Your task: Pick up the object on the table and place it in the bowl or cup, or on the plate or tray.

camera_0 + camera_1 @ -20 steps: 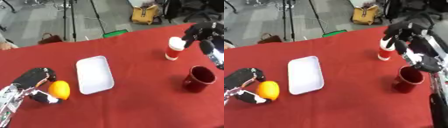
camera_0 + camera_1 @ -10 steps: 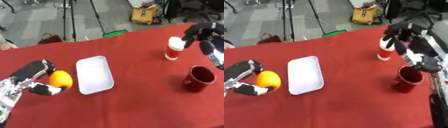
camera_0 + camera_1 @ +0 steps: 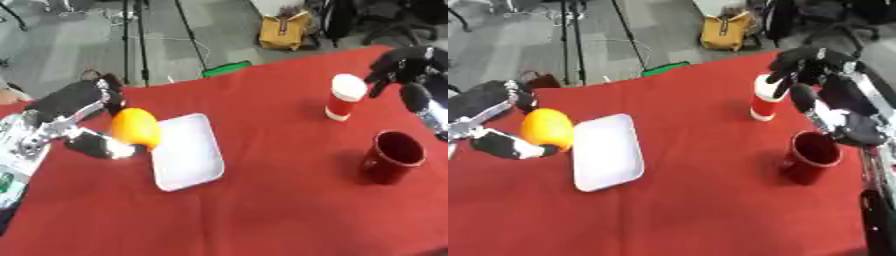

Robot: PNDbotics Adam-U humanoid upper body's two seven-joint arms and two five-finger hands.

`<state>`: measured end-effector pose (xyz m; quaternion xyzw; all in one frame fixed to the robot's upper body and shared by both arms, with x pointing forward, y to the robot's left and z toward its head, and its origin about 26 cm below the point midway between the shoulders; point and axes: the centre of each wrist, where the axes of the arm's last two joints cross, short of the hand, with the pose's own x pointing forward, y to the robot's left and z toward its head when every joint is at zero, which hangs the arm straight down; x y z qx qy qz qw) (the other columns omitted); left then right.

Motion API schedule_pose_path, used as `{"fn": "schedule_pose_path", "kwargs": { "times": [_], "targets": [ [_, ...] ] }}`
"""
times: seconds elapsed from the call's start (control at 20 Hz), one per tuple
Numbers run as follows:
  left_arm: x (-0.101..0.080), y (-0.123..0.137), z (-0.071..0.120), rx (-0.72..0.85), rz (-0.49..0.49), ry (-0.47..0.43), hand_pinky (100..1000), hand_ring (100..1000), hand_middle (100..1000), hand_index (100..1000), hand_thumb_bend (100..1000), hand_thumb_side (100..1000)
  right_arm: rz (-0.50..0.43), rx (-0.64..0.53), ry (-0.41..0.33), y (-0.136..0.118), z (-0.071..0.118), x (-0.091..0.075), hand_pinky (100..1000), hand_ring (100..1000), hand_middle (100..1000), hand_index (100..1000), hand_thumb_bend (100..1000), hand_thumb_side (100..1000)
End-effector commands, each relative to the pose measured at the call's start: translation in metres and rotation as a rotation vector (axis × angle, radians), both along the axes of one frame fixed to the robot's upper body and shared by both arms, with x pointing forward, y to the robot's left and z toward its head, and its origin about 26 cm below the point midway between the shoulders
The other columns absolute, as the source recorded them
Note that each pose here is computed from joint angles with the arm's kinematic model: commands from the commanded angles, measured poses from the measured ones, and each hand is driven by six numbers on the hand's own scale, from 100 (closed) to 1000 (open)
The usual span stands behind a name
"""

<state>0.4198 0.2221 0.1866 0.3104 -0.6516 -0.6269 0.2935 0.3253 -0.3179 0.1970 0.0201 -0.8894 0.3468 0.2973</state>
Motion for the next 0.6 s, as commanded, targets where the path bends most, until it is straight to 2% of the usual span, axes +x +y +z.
{"fn": "schedule_pose_path", "kwargs": {
  "times": [0.05,0.2,0.3,0.5,0.6],
  "targets": [
    [0.012,-0.005,0.000,-0.002,0.020,-0.071,597,529,403,501,707,499,0.021,-0.013,-0.026,0.002,0.009,0.001,516,659,684,809,253,507],
    [0.027,-0.010,-0.008,-0.112,0.091,-0.162,593,520,395,504,759,463,0.036,-0.019,-0.029,0.004,0.009,0.002,515,658,684,809,254,511],
    [0.034,-0.011,-0.017,-0.166,0.116,-0.203,593,520,394,505,759,460,0.044,-0.022,-0.030,0.005,0.010,0.003,515,658,684,809,255,511],
    [0.039,-0.012,-0.026,-0.207,0.125,-0.250,598,537,441,547,771,476,0.046,-0.024,-0.031,0.005,0.010,0.003,514,657,683,809,255,514],
    [0.040,-0.011,-0.033,-0.172,0.129,-0.246,600,549,469,571,773,499,0.046,-0.026,-0.031,0.005,0.010,0.003,514,657,683,809,253,516]
  ]
}}
